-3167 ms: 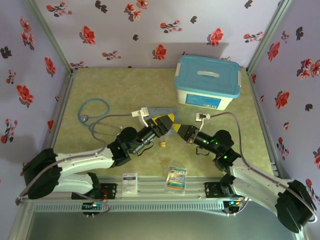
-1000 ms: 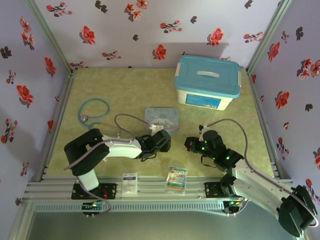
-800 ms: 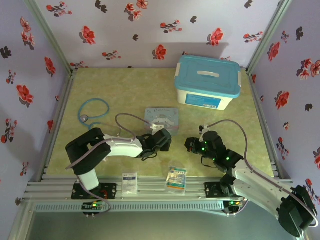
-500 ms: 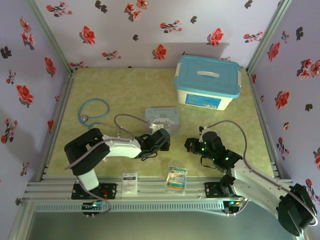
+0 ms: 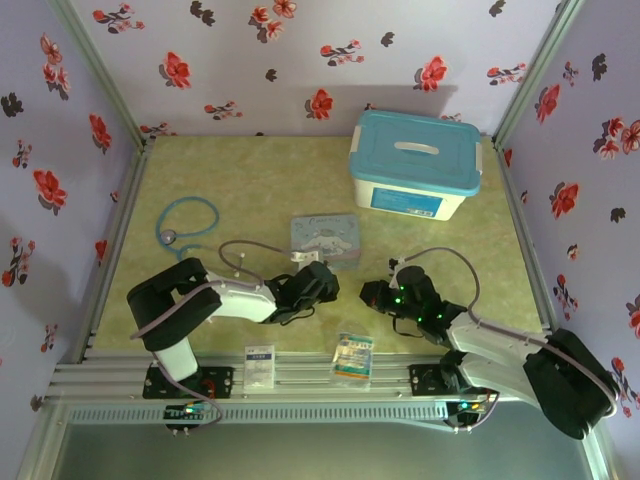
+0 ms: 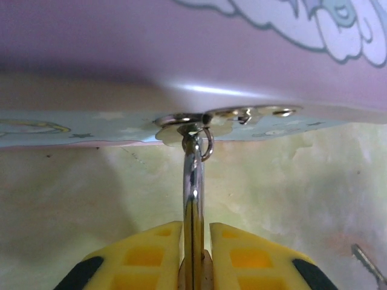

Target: Unlock the padlock with the key

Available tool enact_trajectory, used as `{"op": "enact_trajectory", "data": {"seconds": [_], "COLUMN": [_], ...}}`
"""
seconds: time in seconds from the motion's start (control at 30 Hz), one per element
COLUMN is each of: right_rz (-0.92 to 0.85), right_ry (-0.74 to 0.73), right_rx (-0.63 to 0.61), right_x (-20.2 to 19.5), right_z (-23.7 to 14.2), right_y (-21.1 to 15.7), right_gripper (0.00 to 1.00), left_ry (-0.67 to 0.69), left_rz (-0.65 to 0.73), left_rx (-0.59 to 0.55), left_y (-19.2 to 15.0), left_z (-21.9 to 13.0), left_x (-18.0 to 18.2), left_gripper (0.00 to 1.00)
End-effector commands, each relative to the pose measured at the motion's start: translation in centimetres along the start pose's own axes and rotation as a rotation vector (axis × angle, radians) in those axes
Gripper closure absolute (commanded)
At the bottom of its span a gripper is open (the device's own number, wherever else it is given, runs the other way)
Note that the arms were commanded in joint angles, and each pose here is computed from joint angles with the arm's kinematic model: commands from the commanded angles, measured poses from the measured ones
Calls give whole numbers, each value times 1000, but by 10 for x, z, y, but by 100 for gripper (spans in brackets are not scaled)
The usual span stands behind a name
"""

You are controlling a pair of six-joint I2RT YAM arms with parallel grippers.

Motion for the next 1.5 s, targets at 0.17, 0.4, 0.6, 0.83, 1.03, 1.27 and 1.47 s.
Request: {"op": "enact_trajectory", "data": {"seconds": [0.17,0.4,0.6,0.83,1.03,1.27,1.47], "right_rz": [144,213,264,248,260,311,332], "right_ry": [192,332,355,369,372,342,350], "right_rx": [58,76,117,121,133,134,97], "right_x": [12,22,29,32,36,31,30], "right_z": [4,9,20,17,22,31,28], "right_y": [-5,5,6,5,7,11,19], "right_gripper": [100,100,100,100,100,100,100], "left_ry": [-151,-207,-263,-300,-337,-357,-363], "left_rz": [-277,-381,-496,-539,-573,-591,-611], "left_rx": [-184,-280,-373,-447,-495,-503,-503], "left_y": [33,44,47,54,60,63,63], "left_z": [-8,-14,-9,-10,-12,-10,-13], "left_x": [-13,-12,-7,-11,-17,-23,-22], "left_gripper": [100,100,100,100,100,100,100]}}
Point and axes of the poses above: each hand's point on the last joint's axis, 136 mm out from that joint toward the fingers, its own z axis out along the fingers, its own x axis along the line the jaws close on, y = z × x, the point moved 3 cm from there along -z, back along the fingers, and after that the axes turned 14 degrees about z, right-handed, at the moved point
